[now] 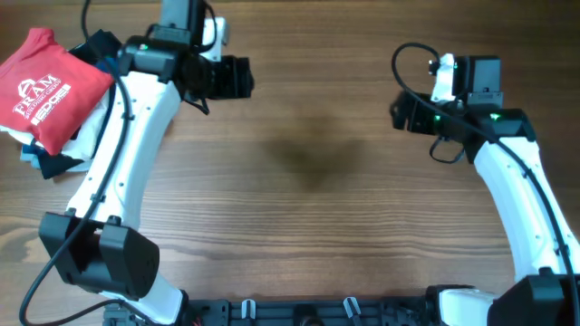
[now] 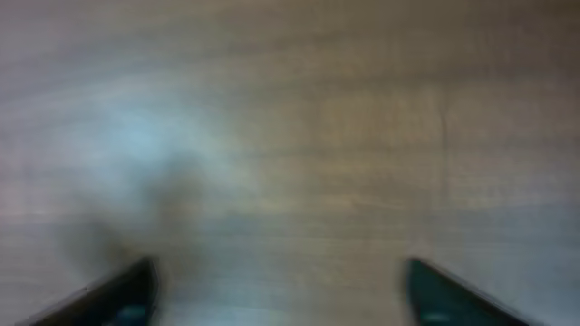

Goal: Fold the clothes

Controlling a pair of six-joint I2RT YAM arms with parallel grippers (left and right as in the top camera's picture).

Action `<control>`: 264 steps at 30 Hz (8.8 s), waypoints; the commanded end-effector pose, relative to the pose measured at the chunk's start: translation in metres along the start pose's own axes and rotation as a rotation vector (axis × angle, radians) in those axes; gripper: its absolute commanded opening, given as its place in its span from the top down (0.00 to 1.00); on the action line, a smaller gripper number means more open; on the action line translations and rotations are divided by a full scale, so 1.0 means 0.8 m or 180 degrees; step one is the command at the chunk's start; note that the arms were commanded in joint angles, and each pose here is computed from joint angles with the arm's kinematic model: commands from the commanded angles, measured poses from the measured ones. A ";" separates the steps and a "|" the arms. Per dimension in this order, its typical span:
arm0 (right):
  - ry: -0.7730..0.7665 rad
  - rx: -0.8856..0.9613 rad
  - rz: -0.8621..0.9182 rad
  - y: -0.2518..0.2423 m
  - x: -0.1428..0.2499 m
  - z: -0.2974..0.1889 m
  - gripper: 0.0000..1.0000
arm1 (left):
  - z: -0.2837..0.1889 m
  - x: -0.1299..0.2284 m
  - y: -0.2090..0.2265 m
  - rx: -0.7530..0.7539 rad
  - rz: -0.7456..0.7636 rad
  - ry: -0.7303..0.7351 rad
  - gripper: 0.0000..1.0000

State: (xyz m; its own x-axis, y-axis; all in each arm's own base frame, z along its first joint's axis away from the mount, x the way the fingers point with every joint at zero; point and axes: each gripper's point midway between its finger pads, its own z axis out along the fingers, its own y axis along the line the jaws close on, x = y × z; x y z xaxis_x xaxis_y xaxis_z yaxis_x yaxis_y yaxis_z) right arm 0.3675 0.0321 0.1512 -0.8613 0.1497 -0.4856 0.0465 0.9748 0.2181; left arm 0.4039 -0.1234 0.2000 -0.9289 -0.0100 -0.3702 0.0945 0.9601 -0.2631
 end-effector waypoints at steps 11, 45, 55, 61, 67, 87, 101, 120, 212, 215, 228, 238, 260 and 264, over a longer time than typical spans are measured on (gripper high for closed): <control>0.0469 -0.0055 -0.0089 0.001 0.043 -0.013 0.96 | -0.010 0.077 0.028 -0.0473 -0.0044 0.0760 0.96; -0.1369 -0.0244 -0.0319 0.016 0.132 -0.217 0.00 | -0.168 0.179 0.040 -0.0091 0.0017 -0.1811 0.00; -0.1225 -0.0222 -0.0297 0.013 0.144 -0.211 0.00 | -0.162 0.192 0.044 -0.0132 0.0001 -0.1665 0.00; -0.1225 -0.0222 -0.0297 0.013 0.144 -0.211 0.00 | -0.158 0.199 0.047 -0.0154 -0.0007 -0.1588 0.00; -0.1238 -0.0224 -0.0299 0.013 0.145 -0.212 0.00 | -0.158 0.199 0.047 -0.0154 -0.0007 -0.1588 0.00; -0.2828 -0.0422 -0.1257 0.043 0.096 -0.208 0.00 | -0.158 0.199 0.047 -0.0153 -0.0007 -0.1591 0.00; -0.3646 -0.0423 -0.1414 0.036 0.101 -0.172 0.00 | -0.158 0.199 0.047 -0.0154 -0.0007 -0.1590 0.00; -0.3258 -0.0380 -0.1206 0.016 0.122 -0.105 0.00 | -0.158 0.199 0.047 -0.0154 -0.0007 -0.1588 0.00; -0.3258 -0.0380 -0.1206 0.016 0.122 -0.105 0.00 | -0.061 0.202 0.123 -0.0358 0.0405 -0.3528 0.00; -0.3258 -0.0380 -0.1206 0.016 0.122 -0.105 0.00 | -0.061 0.202 0.123 -0.0358 0.0405 -0.3528 0.00; -0.3258 -0.0379 -0.1207 0.016 0.122 -0.105 0.00 | -0.061 0.202 0.123 -0.0358 0.0405 -0.3528 0.00; -0.3258 -0.0380 -0.1206 0.016 0.122 -0.105 0.00 | -0.061 0.202 0.123 -0.0358 0.0406 -0.3528 0.00; -0.3258 -0.0379 -0.1207 0.016 0.122 -0.105 0.00 | -0.061 0.202 0.123 -0.0358 0.0406 -0.3528 0.00; -0.3258 -0.0379 -0.1207 0.016 0.122 -0.105 0.00 | -0.061 0.202 0.123 -0.0358 0.0406 -0.3528 0.00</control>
State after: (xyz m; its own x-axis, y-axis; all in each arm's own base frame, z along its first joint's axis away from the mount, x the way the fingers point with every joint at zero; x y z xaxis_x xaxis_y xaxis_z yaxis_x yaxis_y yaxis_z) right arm 0.2424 0.0454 0.1756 0.0129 -0.0487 -0.9987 -0.2302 0.9718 -0.0504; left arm 0.2459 -0.0135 0.1591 -0.0797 -0.1188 -0.9897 0.0608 0.9904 -0.1238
